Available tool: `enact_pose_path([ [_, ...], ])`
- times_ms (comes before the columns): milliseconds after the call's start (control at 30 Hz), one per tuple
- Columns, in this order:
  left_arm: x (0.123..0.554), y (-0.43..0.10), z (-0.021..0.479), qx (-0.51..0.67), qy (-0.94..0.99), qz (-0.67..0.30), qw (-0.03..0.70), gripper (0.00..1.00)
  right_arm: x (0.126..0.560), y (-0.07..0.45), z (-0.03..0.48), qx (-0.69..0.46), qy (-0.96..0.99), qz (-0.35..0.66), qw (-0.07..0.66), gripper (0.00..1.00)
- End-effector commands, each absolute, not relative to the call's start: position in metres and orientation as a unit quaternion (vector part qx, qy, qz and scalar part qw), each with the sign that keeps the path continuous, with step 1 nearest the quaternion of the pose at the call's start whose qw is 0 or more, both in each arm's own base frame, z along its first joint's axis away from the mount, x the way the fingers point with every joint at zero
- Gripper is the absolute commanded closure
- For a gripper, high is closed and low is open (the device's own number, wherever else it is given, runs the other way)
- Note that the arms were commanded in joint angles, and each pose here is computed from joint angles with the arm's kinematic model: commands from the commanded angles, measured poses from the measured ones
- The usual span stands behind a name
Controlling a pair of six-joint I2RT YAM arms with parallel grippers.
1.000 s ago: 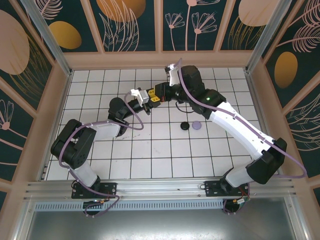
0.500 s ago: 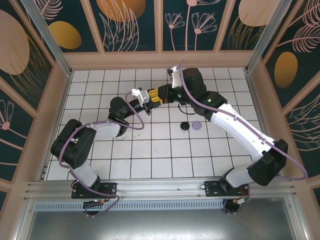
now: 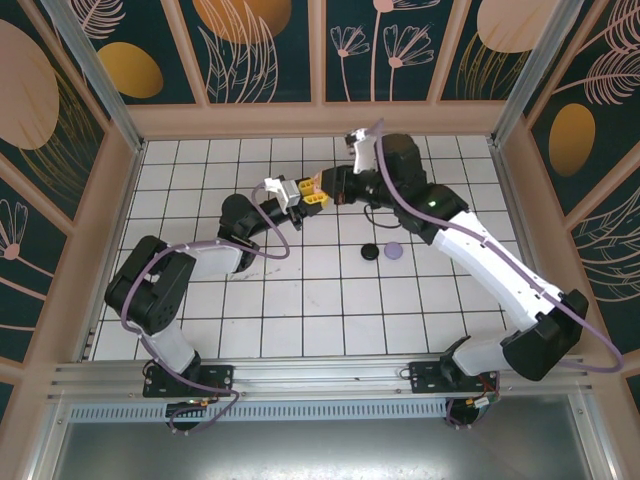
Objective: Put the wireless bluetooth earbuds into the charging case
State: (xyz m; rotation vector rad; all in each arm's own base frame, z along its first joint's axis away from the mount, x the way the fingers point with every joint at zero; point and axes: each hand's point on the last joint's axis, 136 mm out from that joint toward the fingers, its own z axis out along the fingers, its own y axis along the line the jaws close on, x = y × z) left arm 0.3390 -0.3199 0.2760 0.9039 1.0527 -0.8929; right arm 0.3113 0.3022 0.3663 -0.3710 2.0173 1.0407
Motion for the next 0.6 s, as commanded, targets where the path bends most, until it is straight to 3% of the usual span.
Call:
enact_pose_path([
  [0,0.338,-0.323,0.286,0.407,0.446,-0.397,0.692,1.00,0.326,0.282,0.401,-0.126,0.787,0.405,0.448,0.90],
  [333,0.333,-0.324,0.288,0.416,0.434,-0.401,0.691,1.00,0.379,0.292,0.344,-0.111,0.849,0.354,0.376,0.93],
  [567,0.339,-0.325,0.289,0.409,0.442,-0.400,0.691,1.00,0.367,0.302,0.322,-0.133,0.863,0.355,0.333,0.96],
])
